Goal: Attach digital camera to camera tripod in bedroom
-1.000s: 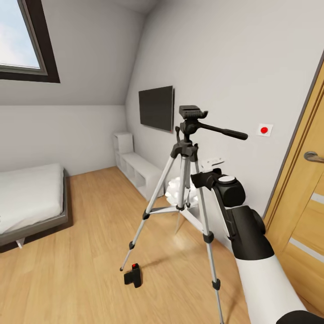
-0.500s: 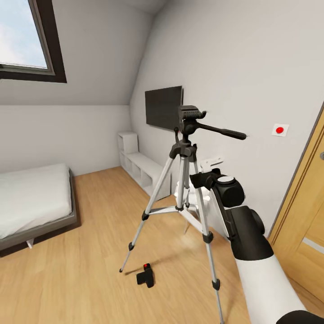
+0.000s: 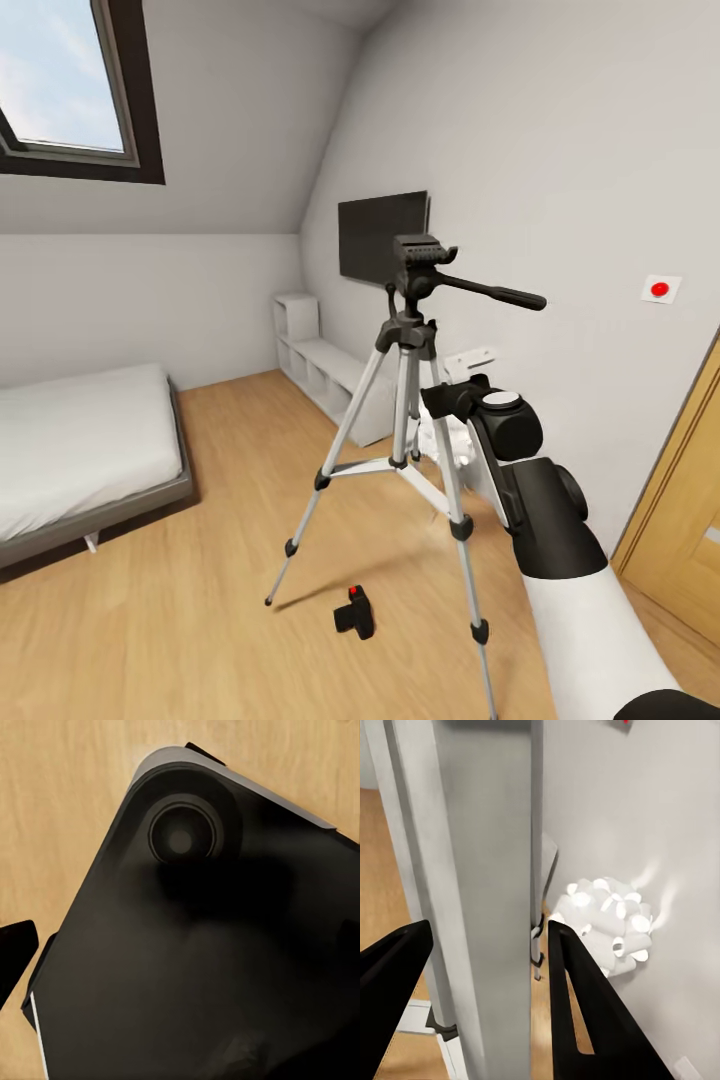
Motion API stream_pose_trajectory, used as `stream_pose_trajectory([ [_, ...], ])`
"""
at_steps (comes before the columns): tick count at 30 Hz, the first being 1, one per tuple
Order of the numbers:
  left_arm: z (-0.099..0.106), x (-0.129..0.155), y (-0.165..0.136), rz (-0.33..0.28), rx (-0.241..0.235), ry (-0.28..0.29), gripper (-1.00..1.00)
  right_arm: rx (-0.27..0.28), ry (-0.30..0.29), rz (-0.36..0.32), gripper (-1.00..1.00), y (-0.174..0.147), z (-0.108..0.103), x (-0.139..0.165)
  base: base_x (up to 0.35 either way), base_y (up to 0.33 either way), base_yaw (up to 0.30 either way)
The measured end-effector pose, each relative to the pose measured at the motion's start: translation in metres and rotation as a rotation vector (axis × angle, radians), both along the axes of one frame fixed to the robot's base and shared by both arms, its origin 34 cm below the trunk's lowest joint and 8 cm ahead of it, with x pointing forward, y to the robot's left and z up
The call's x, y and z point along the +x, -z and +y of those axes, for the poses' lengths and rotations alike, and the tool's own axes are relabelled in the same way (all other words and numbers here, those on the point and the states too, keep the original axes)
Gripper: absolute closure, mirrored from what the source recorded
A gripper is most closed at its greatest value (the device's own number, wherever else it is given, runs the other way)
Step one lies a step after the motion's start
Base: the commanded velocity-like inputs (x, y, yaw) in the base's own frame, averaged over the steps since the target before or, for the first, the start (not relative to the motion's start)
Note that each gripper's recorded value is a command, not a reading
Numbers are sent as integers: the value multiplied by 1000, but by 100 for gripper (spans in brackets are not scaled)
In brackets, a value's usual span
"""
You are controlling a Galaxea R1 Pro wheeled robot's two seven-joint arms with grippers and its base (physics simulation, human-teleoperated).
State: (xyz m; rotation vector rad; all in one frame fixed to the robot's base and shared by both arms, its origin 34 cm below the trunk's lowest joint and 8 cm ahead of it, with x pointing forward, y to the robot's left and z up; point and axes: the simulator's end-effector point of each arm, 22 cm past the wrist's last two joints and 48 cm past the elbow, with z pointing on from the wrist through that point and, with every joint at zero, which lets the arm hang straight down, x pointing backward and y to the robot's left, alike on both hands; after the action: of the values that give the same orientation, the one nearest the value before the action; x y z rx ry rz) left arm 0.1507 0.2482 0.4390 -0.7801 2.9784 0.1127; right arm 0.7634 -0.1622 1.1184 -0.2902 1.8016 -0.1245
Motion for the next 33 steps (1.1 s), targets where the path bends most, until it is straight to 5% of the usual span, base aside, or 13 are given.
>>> stream_pose_trajectory([
  [23, 0, 0, 0, -1, 1, -1, -100, -3, -16, 5, 100, 1, 5, -1, 0, 328, 0],
  [33, -2, 0, 0, 1, -2, 2, -100, -42, -126, 17, 100, 8, 47, -10, 0, 331, 0],
])
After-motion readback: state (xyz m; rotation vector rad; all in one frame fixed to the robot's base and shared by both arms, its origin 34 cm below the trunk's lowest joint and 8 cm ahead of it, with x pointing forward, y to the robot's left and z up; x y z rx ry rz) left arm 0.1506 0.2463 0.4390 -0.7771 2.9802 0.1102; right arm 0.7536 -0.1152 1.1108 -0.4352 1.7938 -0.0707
